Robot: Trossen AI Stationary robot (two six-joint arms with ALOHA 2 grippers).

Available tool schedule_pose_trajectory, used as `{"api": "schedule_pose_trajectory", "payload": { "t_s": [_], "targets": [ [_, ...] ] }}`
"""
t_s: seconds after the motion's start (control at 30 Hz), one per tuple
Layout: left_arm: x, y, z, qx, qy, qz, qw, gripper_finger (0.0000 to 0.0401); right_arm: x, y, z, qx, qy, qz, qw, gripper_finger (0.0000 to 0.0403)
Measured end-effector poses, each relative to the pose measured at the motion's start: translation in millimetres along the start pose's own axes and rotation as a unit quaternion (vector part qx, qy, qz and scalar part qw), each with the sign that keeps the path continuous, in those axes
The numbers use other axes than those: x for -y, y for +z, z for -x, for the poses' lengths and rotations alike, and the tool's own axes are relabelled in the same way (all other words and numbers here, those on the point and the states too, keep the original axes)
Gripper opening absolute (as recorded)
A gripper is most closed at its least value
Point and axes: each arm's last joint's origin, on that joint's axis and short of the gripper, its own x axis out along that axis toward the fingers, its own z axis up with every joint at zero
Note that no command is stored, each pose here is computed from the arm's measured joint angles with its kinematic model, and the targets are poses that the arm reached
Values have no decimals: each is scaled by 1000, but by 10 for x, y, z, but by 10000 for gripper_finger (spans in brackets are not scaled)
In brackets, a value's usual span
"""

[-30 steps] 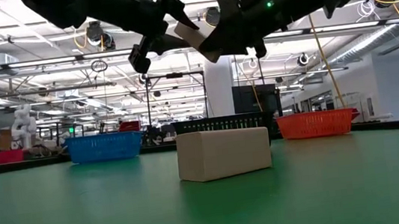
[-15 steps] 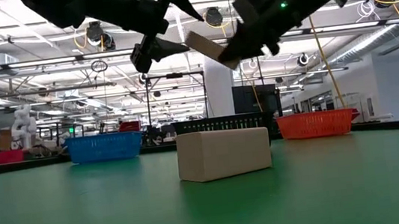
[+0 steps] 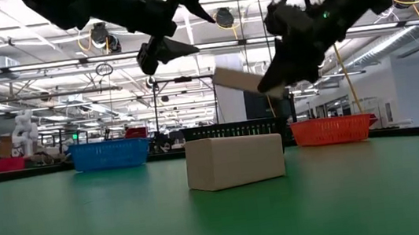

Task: Sort & place blocks by color
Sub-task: Put the left wooden block into the black bin, then put the left blue block into the blue bin

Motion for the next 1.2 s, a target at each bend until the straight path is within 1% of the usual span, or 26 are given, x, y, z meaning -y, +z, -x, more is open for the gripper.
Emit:
{"api": "schedule_pose_trajectory", "payload": {
  "t_s": [0.1, 0.23, 0.3, 0.4, 0.6, 0.73, 0.83, 0.97, 1.03, 1.1, 1.2],
  "targets": [
    [38, 44, 18, -15, -30, 8, 999, 272, 8, -79, -94, 3, 2, -14, 1000, 40],
    [69, 82, 40, -31, -56, 14, 998, 262, -10, -99, -202, 19, 11, -23, 1000, 40],
    [100, 115, 52, -38, -78, 22, 996, 260, -9, -126, -251, 15, 9, -23, 1000, 40],
    [136, 146, 90, -65, -111, 26, 991, 261, 2, -192, -325, -1, 2, -28, 1000, 40],
    [267, 193, 202, -123, -215, 32, 968, 261, 8, -240, -392, -7, -1, -28, 1000, 40],
    [337, 115, 295, -150, -241, 35, 958, 253, 2, -227, -389, -2, 1, -27, 1000, 42],
    [363, 24, 378, -201, -246, 47, 947, 248, 3, -228, -388, -2, 1, -27, 1000, 61],
    [365, -178, 535, -301, -232, 54, 923, 241, 2, -226, -388, -1, 1, -22, 1000, 95],
    [374, -258, 629, -352, -224, 72, 906, 238, 2, -226, -388, -1, 1, -15, 1000, 113],
    [372, -347, 731, -409, -205, 95, 884, 237, 2, -226, -388, -1, 1, -6, 1000, 131],
    [374, -468, 906, -488, -166, 135, 846, 237, -3, -214, -388, 5, 4, -2, 1000, 160]
  ]
}}
